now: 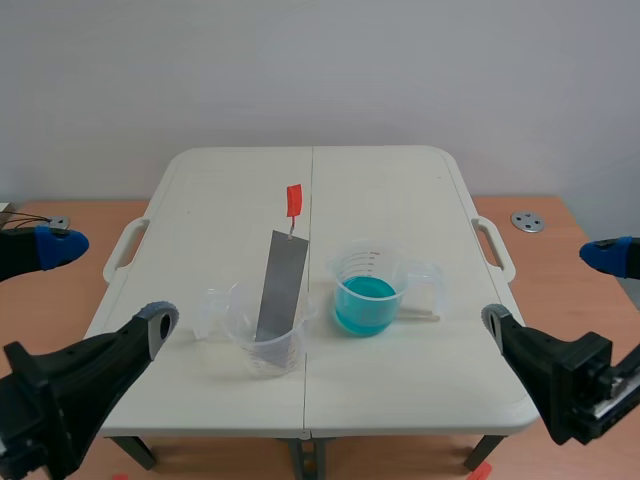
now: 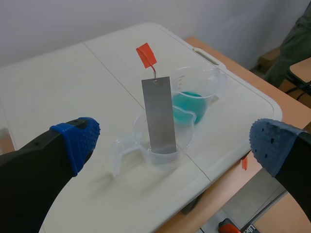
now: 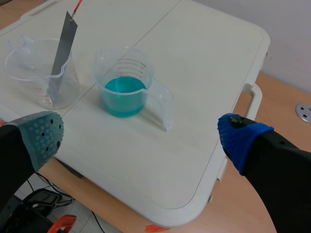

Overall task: Hold the metal plate by the orange handle, dip it into the blue solution, take it out and point at it, then put the plate back in the beaker on the left.
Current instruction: 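Lift the metal plate out of the left beaker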

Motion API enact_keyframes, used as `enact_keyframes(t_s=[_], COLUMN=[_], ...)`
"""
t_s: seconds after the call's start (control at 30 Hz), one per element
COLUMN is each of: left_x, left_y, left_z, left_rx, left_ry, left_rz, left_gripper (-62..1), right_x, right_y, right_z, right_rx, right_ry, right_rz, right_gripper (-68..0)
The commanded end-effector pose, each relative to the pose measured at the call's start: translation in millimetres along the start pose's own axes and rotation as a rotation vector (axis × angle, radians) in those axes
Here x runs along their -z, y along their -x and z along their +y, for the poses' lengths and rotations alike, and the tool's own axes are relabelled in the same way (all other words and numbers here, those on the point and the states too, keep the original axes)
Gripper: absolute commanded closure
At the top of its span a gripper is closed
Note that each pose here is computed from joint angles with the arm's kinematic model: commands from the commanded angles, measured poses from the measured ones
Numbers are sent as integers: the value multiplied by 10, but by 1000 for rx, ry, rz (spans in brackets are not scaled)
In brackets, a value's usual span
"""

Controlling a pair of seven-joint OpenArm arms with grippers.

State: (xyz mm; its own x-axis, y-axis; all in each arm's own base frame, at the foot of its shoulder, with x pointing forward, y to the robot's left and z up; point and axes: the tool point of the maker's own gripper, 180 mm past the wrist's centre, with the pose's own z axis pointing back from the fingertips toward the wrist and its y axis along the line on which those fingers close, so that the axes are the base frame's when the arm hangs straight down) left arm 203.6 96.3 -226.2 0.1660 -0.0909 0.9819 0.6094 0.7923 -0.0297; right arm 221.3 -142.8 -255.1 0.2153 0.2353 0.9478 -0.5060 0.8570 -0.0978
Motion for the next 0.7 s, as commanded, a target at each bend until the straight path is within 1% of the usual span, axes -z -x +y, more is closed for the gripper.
enact_keyframes(t_s=[0.0,0.1,0.4,0.67], left_x=[-3,-3,-3,-3], left_y=[73,79,78,78], left_z=[12,12,12,12], left_rx=[-2,-2,-2,-2], left_ry=[-6,-6,-6,-5], left_rz=[48,52,51,51], left_gripper=[-623,-623,-623,-623], right_x=[-3,-3,-3,-1], right_y=[-100,-77,-80,-113], right_z=[-22,-22,-22,-25], right_rx=[-4,-5,-4,-5], right_ry=[10,10,10,11], right_rz=[-34,-22,-24,-41], right_gripper=[-663,-663,-663,-663])
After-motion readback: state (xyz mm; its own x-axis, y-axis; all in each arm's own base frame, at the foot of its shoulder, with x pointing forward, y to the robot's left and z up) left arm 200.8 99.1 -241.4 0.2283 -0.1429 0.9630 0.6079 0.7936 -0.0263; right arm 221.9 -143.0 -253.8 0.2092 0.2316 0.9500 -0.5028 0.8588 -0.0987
